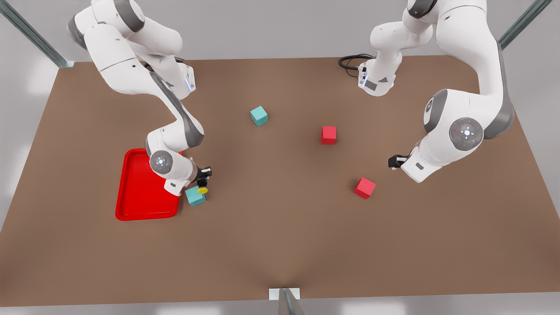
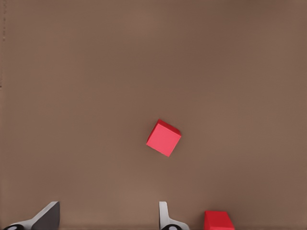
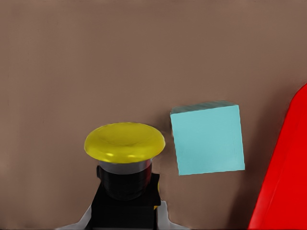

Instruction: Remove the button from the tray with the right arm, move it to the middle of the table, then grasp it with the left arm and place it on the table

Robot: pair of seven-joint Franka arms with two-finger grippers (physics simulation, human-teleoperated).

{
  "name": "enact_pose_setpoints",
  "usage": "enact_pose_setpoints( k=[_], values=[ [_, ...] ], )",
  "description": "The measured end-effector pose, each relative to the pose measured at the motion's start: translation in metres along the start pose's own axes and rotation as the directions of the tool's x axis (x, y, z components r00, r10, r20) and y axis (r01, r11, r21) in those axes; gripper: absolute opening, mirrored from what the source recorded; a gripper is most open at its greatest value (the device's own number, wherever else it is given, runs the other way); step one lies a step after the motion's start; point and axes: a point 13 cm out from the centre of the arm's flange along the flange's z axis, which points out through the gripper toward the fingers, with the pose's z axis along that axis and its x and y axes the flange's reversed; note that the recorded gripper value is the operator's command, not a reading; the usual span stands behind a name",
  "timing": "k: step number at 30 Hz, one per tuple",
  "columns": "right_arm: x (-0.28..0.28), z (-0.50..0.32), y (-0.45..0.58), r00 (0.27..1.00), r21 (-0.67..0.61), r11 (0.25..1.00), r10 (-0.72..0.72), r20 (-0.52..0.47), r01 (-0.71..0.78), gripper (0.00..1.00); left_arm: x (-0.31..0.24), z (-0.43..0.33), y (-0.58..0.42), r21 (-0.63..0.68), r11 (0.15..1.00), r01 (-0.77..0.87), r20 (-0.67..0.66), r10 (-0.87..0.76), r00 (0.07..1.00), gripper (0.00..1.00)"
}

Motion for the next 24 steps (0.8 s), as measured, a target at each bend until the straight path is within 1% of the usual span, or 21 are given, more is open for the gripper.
enact_pose_setpoints(
  k=[3, 6, 9, 11, 13, 17, 23, 24],
  values=[
    [-0.033, 0.003, 0.091, 0.999, -0.029, 0.999, 0.031, -0.004, -0.032, 0.44, 0.0, 0.0, 0.001, 0.0, 1.0, 0.005, -0.002, -0.005, 1.0, 1.0],
    [-0.066, 0.022, 0.192, 0.999, -0.055, 0.998, 0.042, 0.004, -0.041, 0.45, 0.001, 0.001, 0.002, -0.001, 1.0, 0.009, -0.004, -0.009, 1.0, 1.0],
    [-0.065, 0.05, 0.29, 0.999, -0.068, 0.997, 0.043, 0.007, -0.042, 0.45, 0.001, 0.001, 0.001, -0.001, 1.0, 0.011, -0.007, -0.011, 1.0, 1.0],
    [-0.057, 0.071, 0.329, 0.998, -0.079, 0.995, 0.064, -0.011, -0.064, 0.46, 0.001, 0.002, 0.001, -0.002, 1.0, 0.012, -0.009, -0.012, 1.0, 1.0],
    [-0.052, 0.093, 0.348, 0.994, -0.083, 0.991, 0.1, -0.032, -0.103, 0.46, 0.001, 0.003, 0.002, -0.001, 1.0, 0.015, -0.011, -0.015, 1.0, 1.0],
    [-0.053, 0.125, 0.35, 0.978, -0.075, 0.976, 0.198, -0.059, -0.202, 0.46, 0.0, 0.004, 0.0, 0.0, 1.0, 0.015, -0.01, -0.015, 1.0, 1.0],
    [-0.064, 0.145, 0.341, 0.948, -0.062, 0.947, 0.312, -0.063, -0.316, 0.48, -0.001, 0.002, 0.001, -0.013, 1.0, 0.016, -0.003, -0.016, 1.0, 1.0],
    [-0.065, 0.148, 0.34, 0.943, -0.061, 0.942, 0.327, -0.064, -0.33, 0.53, -0.001, 0.002, 0.002, -0.015, 1.0, 0.017, -0.003, -0.017, 1.0, 1.0]
  ],
)
